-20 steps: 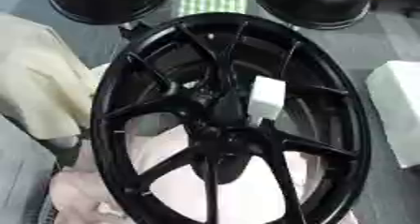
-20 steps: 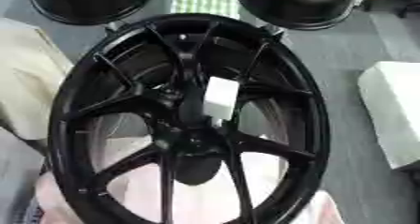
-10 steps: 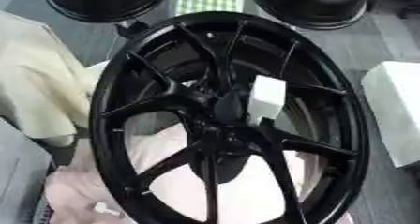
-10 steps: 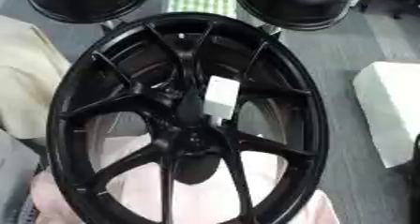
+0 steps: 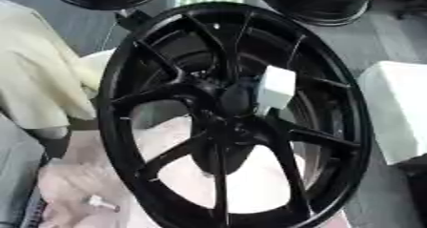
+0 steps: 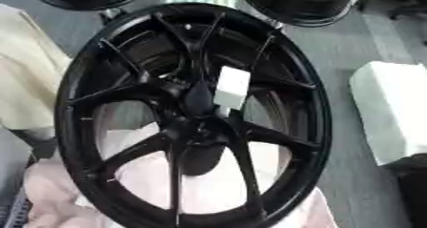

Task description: Pull the pin out of the wheel hub.

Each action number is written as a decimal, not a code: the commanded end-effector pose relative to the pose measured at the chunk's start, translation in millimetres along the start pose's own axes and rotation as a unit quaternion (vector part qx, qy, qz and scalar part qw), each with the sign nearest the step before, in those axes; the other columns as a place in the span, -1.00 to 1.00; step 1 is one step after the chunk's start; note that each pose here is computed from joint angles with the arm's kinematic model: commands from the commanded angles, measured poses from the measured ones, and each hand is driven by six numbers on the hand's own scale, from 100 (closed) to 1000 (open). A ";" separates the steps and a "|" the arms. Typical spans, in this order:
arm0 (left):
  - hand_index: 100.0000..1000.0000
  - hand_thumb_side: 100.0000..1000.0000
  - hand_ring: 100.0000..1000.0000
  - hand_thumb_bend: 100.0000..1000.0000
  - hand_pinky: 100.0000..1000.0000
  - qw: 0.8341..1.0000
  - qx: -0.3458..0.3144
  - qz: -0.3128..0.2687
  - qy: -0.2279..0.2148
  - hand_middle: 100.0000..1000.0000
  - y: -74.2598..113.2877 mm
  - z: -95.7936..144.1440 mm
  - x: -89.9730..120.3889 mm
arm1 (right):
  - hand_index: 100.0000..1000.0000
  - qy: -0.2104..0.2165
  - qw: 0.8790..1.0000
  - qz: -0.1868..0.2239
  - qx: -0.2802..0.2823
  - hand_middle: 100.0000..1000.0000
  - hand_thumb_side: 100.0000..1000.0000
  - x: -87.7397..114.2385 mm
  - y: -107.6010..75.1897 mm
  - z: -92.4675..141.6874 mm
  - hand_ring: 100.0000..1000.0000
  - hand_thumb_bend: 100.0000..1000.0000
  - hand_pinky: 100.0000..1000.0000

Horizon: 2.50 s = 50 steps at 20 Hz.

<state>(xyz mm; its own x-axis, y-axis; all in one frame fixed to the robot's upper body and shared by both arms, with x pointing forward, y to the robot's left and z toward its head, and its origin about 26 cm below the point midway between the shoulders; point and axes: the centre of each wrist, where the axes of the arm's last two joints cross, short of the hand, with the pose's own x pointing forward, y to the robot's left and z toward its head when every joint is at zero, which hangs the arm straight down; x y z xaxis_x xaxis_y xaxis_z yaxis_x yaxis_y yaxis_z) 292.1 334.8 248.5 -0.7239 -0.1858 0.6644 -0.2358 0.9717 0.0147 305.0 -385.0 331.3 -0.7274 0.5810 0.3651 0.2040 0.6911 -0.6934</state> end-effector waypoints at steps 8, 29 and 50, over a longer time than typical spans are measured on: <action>0.20 0.37 0.16 -0.91 -0.06 0.999 -0.016 -0.038 -0.028 -0.02 9.0 -8.2 14.0 | 0.48 -0.077 0.966 0.167 0.183 0.38 -0.54 1.8 -75.0 -12.0 0.40 -0.25 0.55; 0.20 0.37 0.16 -0.89 -0.07 0.999 0.016 -0.025 0.042 -0.01 11.2 10.9 -7.7 | 0.54 -0.206 0.918 0.142 0.308 0.45 -0.33 27.2 2.3 -97.0 0.44 -0.22 0.54; 0.20 0.48 0.16 -0.90 -0.08 0.990 0.070 -0.051 0.112 -0.01 36.0 35.0 -34.6 | 0.51 -0.233 0.911 -0.030 0.338 0.43 -0.16 55.7 121.1 -198.3 0.38 -0.14 0.49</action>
<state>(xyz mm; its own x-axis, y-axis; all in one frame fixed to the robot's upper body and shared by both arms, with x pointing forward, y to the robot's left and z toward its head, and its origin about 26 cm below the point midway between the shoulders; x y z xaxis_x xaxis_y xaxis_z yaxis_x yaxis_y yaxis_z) 287.5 366.9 191.6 -0.5189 -0.2018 0.8306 -0.3822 0.9240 -0.0143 419.6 -187.1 384.3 -0.9539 0.1905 0.2320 -0.1974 0.1843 -0.9628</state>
